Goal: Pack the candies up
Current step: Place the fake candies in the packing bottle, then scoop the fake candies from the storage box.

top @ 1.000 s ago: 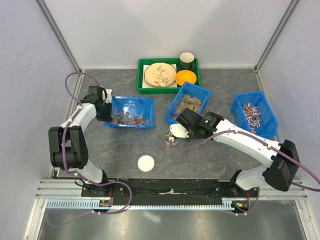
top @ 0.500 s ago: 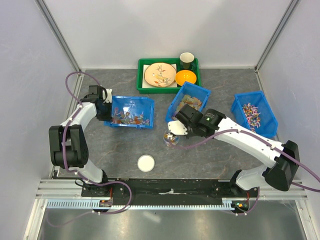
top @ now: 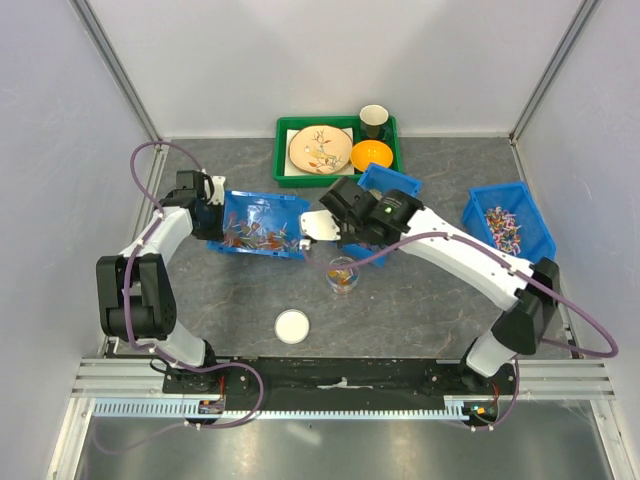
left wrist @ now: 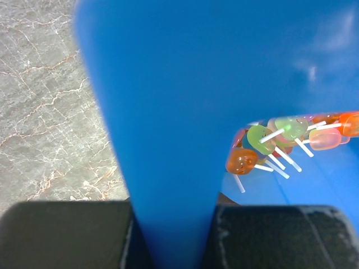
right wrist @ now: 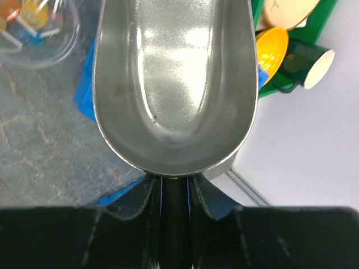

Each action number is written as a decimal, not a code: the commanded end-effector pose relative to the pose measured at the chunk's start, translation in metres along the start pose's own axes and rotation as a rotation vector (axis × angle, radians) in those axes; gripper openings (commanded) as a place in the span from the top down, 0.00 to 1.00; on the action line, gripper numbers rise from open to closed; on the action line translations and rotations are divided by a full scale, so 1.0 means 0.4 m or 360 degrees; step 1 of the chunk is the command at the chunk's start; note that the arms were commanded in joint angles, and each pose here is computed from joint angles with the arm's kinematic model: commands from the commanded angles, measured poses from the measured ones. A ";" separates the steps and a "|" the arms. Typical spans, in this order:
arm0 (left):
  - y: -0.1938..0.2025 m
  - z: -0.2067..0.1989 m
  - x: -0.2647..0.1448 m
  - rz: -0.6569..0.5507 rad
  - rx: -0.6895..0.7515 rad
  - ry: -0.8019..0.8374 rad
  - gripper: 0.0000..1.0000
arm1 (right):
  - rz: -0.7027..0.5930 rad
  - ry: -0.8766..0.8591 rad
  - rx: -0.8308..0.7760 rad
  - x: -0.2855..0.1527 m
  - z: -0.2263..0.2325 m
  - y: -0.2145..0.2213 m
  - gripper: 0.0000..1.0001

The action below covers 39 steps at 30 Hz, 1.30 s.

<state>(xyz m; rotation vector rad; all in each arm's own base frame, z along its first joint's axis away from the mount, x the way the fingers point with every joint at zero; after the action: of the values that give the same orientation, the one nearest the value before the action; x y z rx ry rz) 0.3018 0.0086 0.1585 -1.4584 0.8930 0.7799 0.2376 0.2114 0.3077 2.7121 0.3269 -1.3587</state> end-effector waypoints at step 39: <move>-0.011 -0.035 -0.006 -0.0135 0.0054 0.0142 0.99 | 0.0210 0.0194 -0.0356 0.338 -0.099 -0.379 1.00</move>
<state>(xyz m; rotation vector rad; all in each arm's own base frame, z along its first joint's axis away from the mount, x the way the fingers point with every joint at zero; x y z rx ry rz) 0.2975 -0.0021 0.1487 -1.4678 0.9505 0.7380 0.3117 0.3664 0.2110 2.4958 0.2859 -1.1611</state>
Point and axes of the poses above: each gripper's point midway between its finger pads, its own x axis out along the fingers, its own z axis along the line the jaws close on, y = z × x, the point moved 10 cm from there along -x, back along the fingers, and after that the axes turned 6 degrees about -x, right-handed, at the moved point
